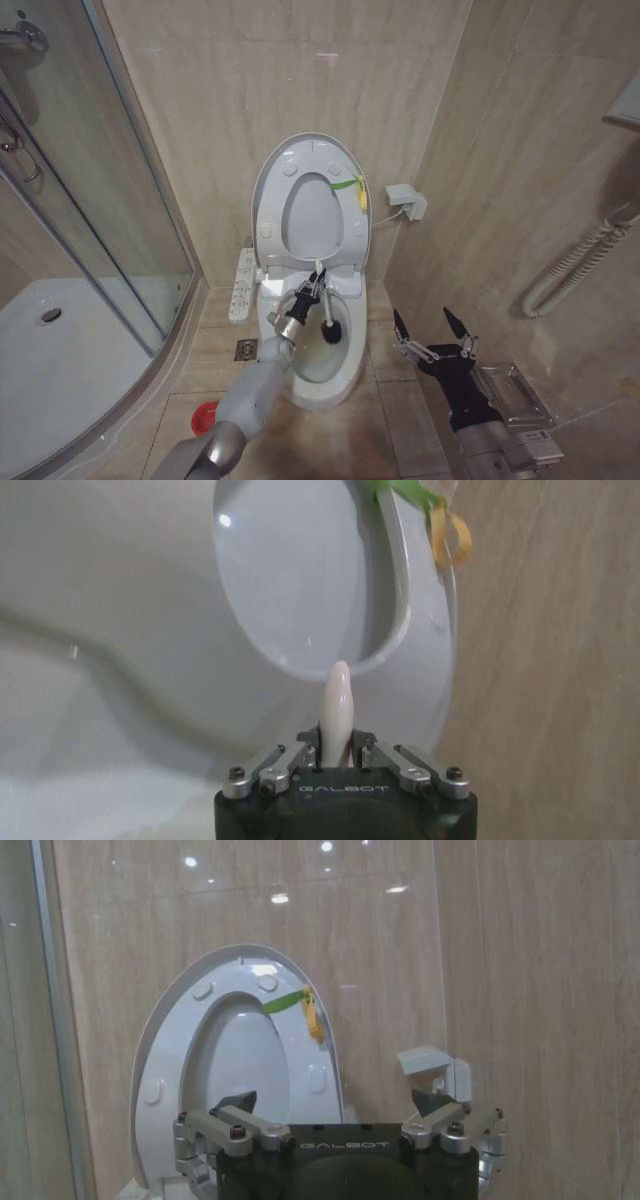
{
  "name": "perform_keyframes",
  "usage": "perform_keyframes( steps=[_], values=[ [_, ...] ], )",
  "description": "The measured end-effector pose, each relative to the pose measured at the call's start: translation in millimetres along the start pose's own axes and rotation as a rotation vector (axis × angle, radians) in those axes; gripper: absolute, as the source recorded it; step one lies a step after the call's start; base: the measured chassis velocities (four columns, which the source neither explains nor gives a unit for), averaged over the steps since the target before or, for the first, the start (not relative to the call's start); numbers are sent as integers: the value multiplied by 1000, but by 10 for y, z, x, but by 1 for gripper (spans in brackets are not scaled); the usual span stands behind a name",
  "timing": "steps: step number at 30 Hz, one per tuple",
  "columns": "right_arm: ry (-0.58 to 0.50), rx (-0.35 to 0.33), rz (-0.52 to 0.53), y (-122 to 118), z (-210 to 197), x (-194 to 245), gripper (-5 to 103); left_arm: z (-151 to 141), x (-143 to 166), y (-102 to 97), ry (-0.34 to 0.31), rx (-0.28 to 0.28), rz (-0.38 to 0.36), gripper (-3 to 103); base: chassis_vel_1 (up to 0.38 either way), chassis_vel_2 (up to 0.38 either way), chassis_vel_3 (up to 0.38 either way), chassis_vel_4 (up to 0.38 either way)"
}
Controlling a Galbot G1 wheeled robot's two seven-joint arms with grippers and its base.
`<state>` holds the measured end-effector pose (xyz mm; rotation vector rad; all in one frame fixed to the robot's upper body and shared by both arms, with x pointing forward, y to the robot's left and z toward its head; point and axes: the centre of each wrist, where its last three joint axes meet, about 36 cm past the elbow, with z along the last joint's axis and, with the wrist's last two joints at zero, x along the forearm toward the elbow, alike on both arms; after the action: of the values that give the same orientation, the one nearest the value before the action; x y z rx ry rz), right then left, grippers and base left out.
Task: Open the toilet lid, clean the toilet bowl with a toilet brush, close the toilet lid, and flush.
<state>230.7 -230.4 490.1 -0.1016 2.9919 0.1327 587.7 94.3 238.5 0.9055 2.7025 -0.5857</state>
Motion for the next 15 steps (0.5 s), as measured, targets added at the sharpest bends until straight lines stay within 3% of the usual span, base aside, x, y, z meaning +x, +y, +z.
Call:
perform_keyframes(
  steps=[7,12,15],
  values=[
    [0,0,0,0,0,0,100,16,29,-25,3,11,5,20,0,0,0,0],
    [0,0,0,0,0,0,100,-187,-225,64,-47,11,-18,20,0,0,0,0],
    [0,0,0,0,0,0,100,-134,-152,104,-27,16,-35,20,0,0,0,0]
  ],
)
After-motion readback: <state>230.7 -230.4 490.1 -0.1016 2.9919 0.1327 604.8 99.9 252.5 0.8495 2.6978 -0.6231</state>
